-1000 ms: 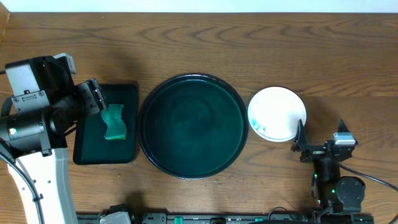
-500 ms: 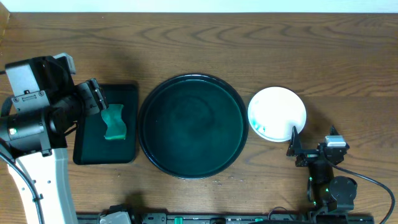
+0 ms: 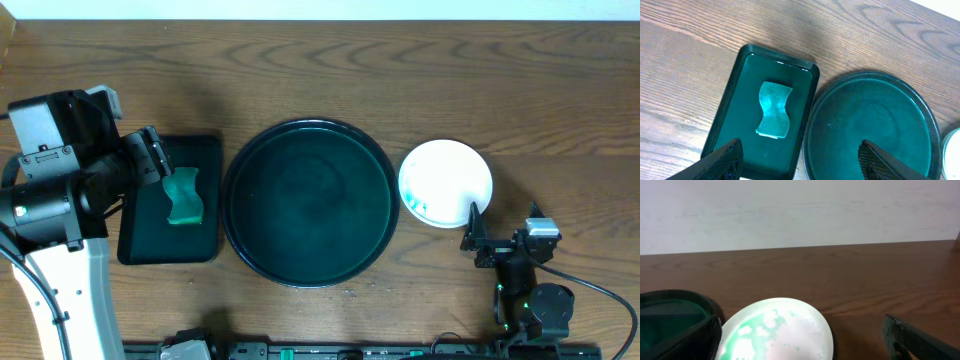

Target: Clean dirty plates on tray and stack at the side

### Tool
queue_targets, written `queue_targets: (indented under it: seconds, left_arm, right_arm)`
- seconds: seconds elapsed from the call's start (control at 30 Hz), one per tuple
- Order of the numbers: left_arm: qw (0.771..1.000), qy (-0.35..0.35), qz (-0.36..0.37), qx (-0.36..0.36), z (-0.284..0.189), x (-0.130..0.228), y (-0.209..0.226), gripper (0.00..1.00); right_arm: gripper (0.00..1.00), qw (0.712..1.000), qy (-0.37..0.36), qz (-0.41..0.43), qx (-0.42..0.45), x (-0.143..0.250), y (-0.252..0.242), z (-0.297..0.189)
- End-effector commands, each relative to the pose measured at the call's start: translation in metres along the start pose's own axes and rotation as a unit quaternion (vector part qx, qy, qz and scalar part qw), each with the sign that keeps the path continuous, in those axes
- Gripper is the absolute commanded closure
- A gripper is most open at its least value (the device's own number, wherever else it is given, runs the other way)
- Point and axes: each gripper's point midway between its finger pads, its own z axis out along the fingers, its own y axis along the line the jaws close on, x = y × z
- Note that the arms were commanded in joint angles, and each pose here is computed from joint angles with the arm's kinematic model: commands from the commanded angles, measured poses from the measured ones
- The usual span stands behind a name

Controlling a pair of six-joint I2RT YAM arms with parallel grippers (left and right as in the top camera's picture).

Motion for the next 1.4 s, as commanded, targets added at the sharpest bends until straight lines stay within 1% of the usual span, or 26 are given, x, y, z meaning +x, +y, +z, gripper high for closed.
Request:
queue_targets:
  seconds: [0.0,0.5,0.7,0.8,0.9,0.97,1.13,1.23,1.37]
  left_arm:
    - [1.000,-0.003,-0.001,0.005,-0.002,-0.002,-0.002,0.26]
    - [1.000,-0.003,-0.001,0.005,-0.002,-0.002,-0.002,0.26]
    - [1.000,-0.030,0.004,0.006,-0.018,0.008,-0.004,0.26]
    - [0.996,-0.076,0.035,0.017,-0.022,0.014,-0.009,0.26]
    - [0.988,-0.140,0.063,0.030,-0.020,0.020,-0.013,0.26]
    - [0.976,-0.199,0.074,0.041,-0.019,0.026,-0.015,0.26]
    - [0.945,-0.308,0.090,0.060,-0.013,0.047,-0.015,0.26]
    - [0.931,-0.348,0.095,0.064,-0.002,0.066,-0.011,0.26]
    - [0.917,-0.378,0.113,0.058,0.017,0.087,-0.005,0.26]
  right_arm:
    - [0.01,1.000,0.000,0.006,-0.006,0.000,0.002,0.000]
    - [0.01,1.000,0.000,0.006,-0.006,0.001,0.002,0.000]
    - [0.01,1.000,0.000,0.006,-0.006,0.000,0.002,0.000]
    - [0.01,1.000,0.000,0.006,-0.006,0.000,0.002,0.000]
    - [0.01,1.000,0.000,0.006,-0.006,0.001,0.002,0.000]
    - [0.01,1.000,0.000,0.006,-0.006,0.000,0.002,0.000]
    - [0.01,1.000,0.000,0.006,-0.006,0.000,0.002,0.000]
    - [0.01,1.000,0.000,0.006,-0.006,0.000,0.002,0.000]
    - [0.01,1.000,0.000,0.006,-0.006,0.000,0.002,0.000]
